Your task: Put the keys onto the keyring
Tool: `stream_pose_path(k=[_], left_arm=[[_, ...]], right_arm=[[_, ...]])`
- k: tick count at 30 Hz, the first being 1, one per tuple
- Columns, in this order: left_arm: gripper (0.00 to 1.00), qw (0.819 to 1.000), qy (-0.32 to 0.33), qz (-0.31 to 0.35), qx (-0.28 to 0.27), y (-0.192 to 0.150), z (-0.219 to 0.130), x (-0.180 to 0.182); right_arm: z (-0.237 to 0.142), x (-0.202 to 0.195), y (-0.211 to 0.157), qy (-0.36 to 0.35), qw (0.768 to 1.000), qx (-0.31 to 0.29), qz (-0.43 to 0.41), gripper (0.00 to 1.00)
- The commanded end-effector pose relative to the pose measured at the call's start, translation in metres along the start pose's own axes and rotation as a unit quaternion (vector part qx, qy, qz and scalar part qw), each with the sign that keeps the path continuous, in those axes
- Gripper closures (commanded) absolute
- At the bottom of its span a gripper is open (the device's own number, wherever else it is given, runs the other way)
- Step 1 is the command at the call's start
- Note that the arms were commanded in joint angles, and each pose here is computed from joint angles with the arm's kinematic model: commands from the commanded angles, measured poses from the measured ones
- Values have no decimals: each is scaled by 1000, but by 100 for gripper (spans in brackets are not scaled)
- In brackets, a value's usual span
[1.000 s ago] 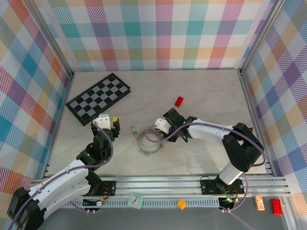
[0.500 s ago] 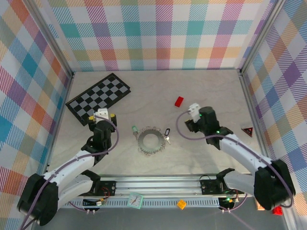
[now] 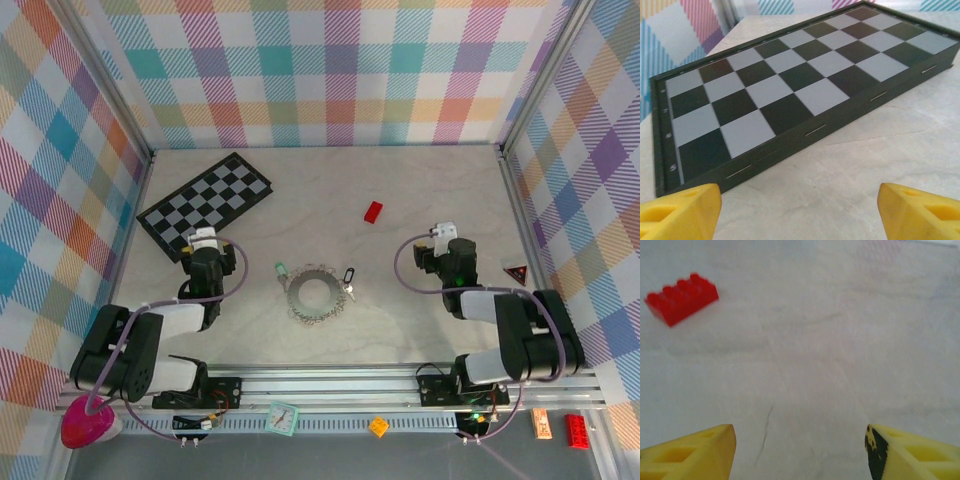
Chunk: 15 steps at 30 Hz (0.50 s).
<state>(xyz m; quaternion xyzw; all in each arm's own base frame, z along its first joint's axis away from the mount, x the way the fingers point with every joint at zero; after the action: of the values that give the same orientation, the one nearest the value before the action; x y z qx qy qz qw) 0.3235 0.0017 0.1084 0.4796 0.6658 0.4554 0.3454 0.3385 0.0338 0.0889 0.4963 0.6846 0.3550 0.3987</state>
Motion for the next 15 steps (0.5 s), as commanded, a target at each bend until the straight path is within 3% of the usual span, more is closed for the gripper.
stream_pose_path(k=[1,5,8,9,11,15], left_arm=[[19,997,-49,-31,-48,23,9,-11],[19,995,-69,-40,-59,6,25,-13],[18,998,-48,-40,-27,2,28,-10],[0,998,-28,-47,-32,5,34,-6],[0,999,-29,-34,5,3,42,-12],[0,998,-59,-23,8,3,42,-21]], right_arm=[[9,-7,25,12,997,-68,46,30],[18,-12,24,23,997,-52,58,30],[21,-17,22,21,996,-39,74,28],[21,-18,21,20,996,-35,77,27],[22,-19,21,21,996,-35,79,26],[21,-20,21,21,996,-35,79,24]])
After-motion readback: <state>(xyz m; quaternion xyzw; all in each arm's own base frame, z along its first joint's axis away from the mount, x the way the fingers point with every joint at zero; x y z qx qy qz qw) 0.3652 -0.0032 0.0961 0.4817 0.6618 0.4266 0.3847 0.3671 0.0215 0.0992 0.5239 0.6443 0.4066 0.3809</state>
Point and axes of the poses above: each hand's point on the last joint's axis, 136 mm out from that joint toward the fingers, its own z axis out along the fingers, its own x axis along the line the jaws close on, y = z × x, the point moved 3 cm from there along -z, back along the fingers, and after that the axes turned 7 degrees about -z, right-handed, at the moved point
